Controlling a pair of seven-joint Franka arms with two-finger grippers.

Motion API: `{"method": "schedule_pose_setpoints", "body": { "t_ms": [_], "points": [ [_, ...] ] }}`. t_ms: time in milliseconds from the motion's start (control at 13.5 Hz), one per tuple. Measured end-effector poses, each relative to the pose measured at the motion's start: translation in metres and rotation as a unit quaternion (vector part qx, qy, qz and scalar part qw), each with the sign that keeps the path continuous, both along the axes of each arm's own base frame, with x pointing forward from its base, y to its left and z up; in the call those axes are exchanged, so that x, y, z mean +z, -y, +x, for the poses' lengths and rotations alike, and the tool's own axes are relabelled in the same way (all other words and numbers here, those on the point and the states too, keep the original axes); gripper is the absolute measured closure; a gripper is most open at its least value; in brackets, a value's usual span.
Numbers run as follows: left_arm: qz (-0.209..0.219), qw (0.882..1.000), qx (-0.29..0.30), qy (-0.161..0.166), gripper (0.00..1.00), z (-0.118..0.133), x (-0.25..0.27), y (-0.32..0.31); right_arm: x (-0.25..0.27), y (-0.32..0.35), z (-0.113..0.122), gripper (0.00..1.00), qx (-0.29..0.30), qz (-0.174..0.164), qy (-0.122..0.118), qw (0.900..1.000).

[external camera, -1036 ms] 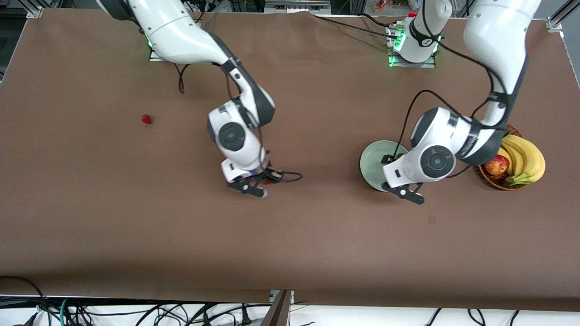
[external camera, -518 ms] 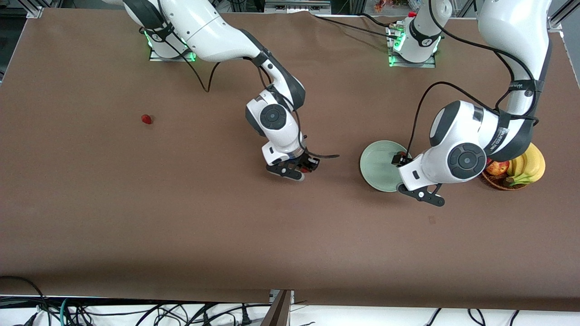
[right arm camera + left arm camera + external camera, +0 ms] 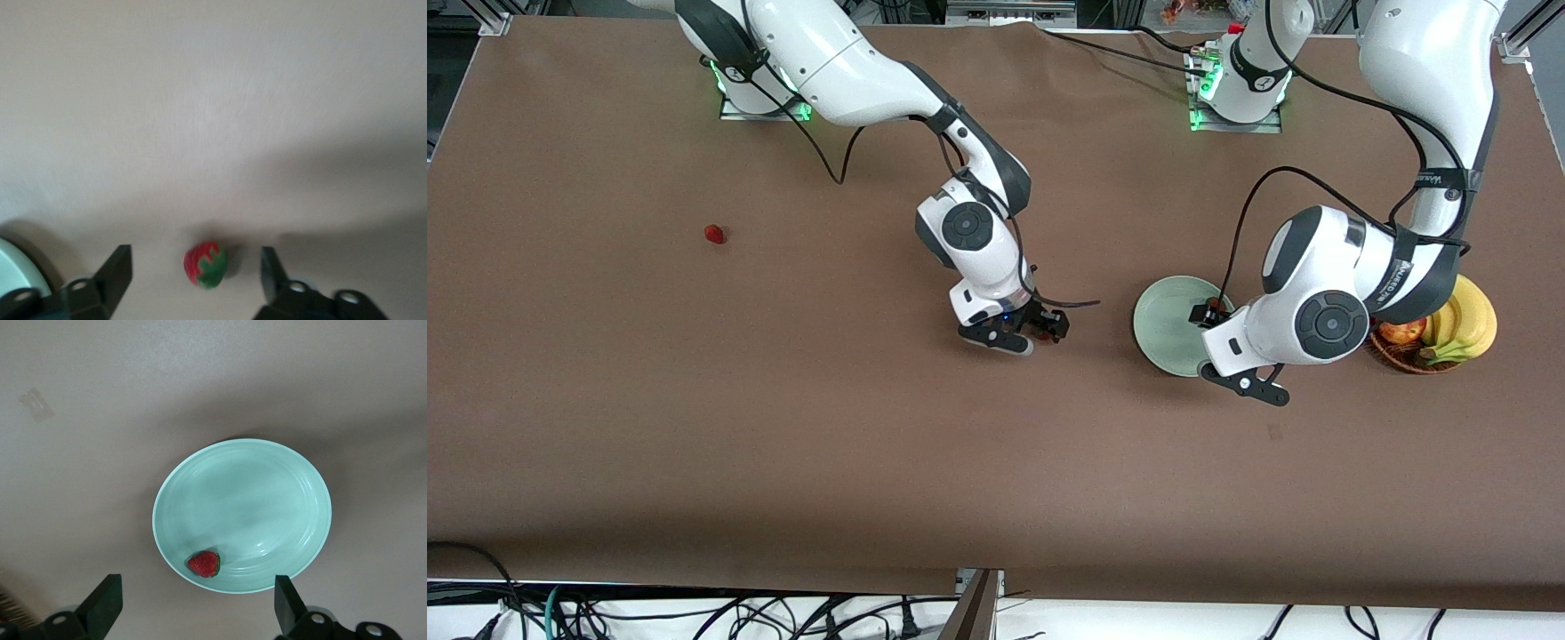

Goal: Collect all strawberries into plate
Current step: 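Grasp the second strawberry with the left gripper while the right gripper withdraws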

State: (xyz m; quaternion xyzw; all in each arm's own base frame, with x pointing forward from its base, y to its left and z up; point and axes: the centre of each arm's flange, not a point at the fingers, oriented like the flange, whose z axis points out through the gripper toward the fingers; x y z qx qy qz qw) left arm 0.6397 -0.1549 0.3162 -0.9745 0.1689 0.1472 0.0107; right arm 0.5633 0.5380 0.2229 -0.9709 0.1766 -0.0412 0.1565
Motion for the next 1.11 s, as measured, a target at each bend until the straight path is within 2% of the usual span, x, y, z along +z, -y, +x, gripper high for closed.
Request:
{"method": "schedule_pose_setpoints", "body": {
  "t_ms": [74,296,444,666,888,1109],
  "points": [
    [-0.005,1.0,0.003,-0.002,0.0,0.0,0.0,0.001,0.016,0.014,0.012,0.0,0.007,-0.013,-0.005,1.0],
    [-0.051,0.998,0.025,-0.014,0.0,-0.004,-0.004,0.021,0.064,0.087,0.053,0.0,0.06,-0.069,-0.045,0.995],
    [-0.057,0.997,0.042,-0.004,0.0,-0.008,-0.015,0.058,0.079,0.153,0.08,0.0,0.082,-0.095,-0.08,0.989],
    [-0.051,0.994,0.088,0.028,0.0,-0.033,-0.04,0.153,0.077,0.246,0.112,0.0,0.099,-0.117,-0.122,0.981],
    [-0.084,0.987,0.107,0.081,0.0,-0.042,-0.067,0.208,0.08,0.339,0.126,0.0,0.131,-0.12,-0.153,0.972],
    [-0.084,0.985,0.122,0.093,0.0,-0.046,-0.098,0.22,0.078,0.426,0.115,0.0,0.159,-0.142,-0.175,0.961]
  ]
}}
